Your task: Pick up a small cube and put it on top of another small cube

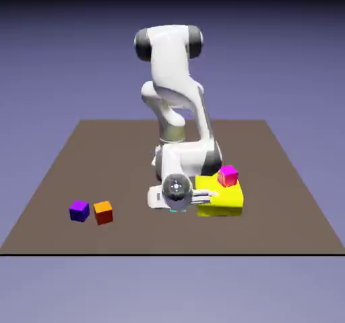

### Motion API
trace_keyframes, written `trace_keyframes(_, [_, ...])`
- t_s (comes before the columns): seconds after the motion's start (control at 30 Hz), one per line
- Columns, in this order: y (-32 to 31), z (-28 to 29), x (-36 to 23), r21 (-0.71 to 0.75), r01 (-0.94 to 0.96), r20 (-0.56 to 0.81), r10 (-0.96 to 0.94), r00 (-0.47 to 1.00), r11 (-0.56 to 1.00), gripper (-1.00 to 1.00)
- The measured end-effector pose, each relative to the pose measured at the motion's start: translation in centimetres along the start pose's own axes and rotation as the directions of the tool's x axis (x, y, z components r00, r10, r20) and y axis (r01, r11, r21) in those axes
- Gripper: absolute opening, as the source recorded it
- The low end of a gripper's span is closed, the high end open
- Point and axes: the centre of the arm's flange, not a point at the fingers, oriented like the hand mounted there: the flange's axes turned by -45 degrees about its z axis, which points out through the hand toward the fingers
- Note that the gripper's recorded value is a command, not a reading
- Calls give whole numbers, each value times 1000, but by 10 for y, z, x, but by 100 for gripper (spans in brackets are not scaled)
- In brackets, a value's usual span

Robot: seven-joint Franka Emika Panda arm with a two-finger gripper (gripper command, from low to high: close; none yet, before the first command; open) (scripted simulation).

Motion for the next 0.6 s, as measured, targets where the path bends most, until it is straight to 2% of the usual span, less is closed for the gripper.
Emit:
trace_keyframes(0.1, [-29, -5, -27, 117, -73, 41, 69, 997, 990, -100])
trace_keyframes(0.27, [-62, 21, -73, 244, -246, 221, 194, 956, 938, -100])
trace_keyframes(0.4, [-68, 56, -96, 254, -372, 368, 267, 891, 893, -100])
trace_keyframes(0.43, [-68, 56, -96, 253, -372, 368, 267, 891, 893, -100])
trace_keyframes(0.53, [-82, 109, -94, 254, -372, 368, 266, 891, 893, -100])
trace_keyframes(0.57, [-83, 114, -94, 254, -372, 368, 267, 891, 893, 100])
trace_keyframes(0.6, [-83, 114, -94, 252, -372, 368, 267, 891, 893, 100])
